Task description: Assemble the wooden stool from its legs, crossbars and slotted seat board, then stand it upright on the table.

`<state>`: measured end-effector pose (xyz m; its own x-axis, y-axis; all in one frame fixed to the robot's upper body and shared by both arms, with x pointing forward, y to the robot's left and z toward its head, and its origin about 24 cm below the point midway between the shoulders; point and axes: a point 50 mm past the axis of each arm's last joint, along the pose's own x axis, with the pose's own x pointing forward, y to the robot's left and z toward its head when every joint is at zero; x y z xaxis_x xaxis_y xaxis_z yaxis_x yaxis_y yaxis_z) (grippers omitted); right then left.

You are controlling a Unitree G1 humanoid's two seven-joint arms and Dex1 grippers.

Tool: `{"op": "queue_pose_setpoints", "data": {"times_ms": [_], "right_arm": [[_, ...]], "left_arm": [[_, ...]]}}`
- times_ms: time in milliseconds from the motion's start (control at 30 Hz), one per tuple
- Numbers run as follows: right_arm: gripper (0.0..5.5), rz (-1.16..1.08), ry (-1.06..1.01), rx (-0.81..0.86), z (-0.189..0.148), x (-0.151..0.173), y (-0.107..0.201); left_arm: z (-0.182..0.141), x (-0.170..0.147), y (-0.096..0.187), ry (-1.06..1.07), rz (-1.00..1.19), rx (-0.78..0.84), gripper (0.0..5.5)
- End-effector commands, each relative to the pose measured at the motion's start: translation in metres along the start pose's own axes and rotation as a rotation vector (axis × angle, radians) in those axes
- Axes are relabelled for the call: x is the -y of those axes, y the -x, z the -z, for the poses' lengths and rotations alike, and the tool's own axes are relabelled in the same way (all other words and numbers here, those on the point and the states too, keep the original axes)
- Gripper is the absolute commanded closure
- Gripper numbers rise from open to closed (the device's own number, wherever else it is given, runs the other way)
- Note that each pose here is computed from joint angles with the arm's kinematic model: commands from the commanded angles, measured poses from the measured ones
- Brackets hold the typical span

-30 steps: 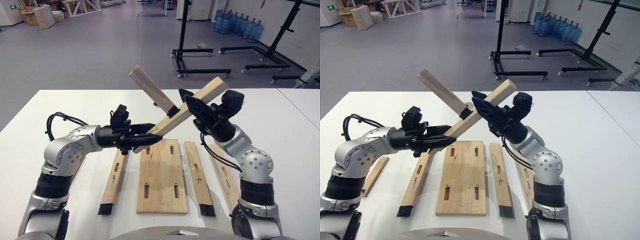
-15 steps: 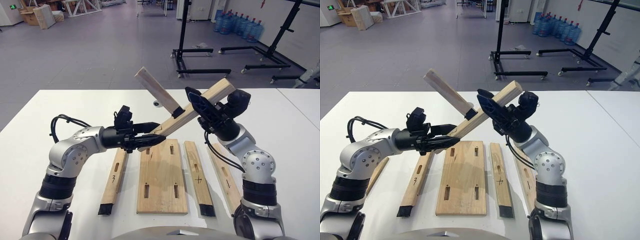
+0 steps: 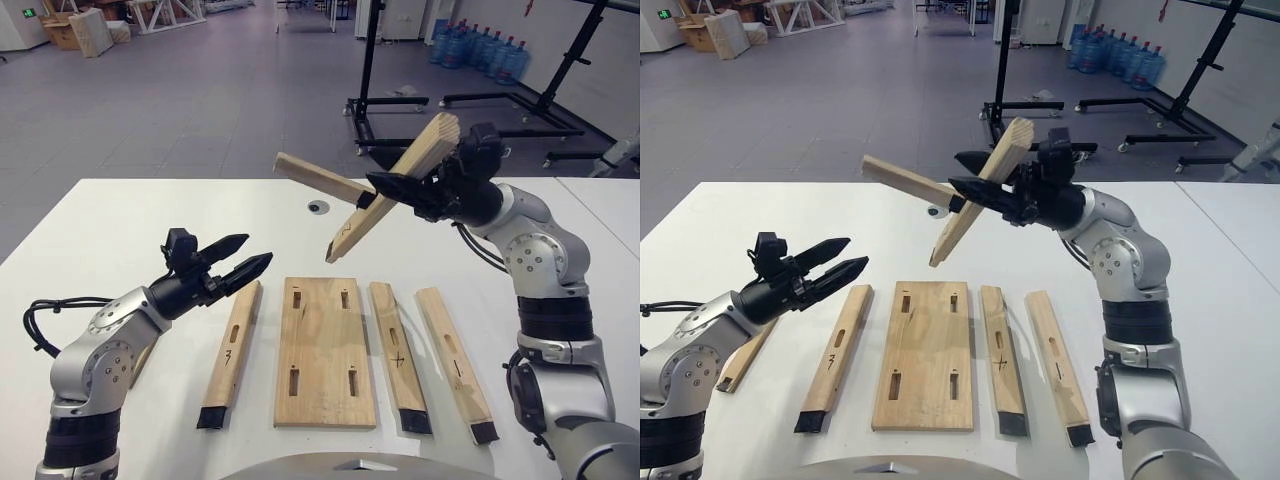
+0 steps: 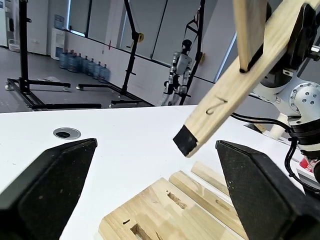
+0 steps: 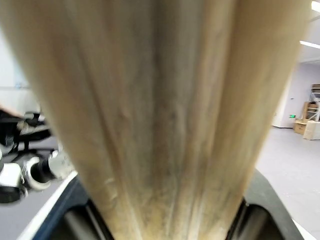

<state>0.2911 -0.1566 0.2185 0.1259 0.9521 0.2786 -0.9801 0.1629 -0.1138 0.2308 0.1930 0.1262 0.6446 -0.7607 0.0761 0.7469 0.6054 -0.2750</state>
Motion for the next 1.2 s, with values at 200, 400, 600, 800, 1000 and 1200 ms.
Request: {"op": "queue_pose_setpoints", "data": {"times_ms": [200, 400, 600, 800, 1000, 1200], "right_arm": [[3.44, -0.049, 0.072, -0.199, 0.043, -0.016, 0.015], [3.44, -0.003, 0.073, -0.230, 0.065, -0.021, 0.025], [3.44, 0.015, 0.090, -0.212, 0.072, -0.017, 0.025], [3.44, -0.092, 0.032, -0.250, 0.080, -0.028, 0.022], [3.45, -0.143, 0.028, -0.293, 0.086, -0.033, 0.023], [3.44, -0.141, -0.142, -0.312, 0.091, -0.026, 0.034]], "left_arm": [[-0.006, -0.008, -0.007, -0.042, -0.068, -0.032, 1.15], [-0.015, -0.021, -0.008, -0.053, -0.072, -0.066, 1.15], [-0.013, -0.024, -0.011, -0.062, -0.067, -0.083, 1.15], [-0.012, -0.030, -0.011, -0.069, -0.084, -0.078, 1.15], [-0.010, -0.031, -0.012, -0.073, -0.072, -0.075, 1.15], [-0.009, -0.036, -0.015, -0.080, -0.084, -0.067, 1.15]]}}
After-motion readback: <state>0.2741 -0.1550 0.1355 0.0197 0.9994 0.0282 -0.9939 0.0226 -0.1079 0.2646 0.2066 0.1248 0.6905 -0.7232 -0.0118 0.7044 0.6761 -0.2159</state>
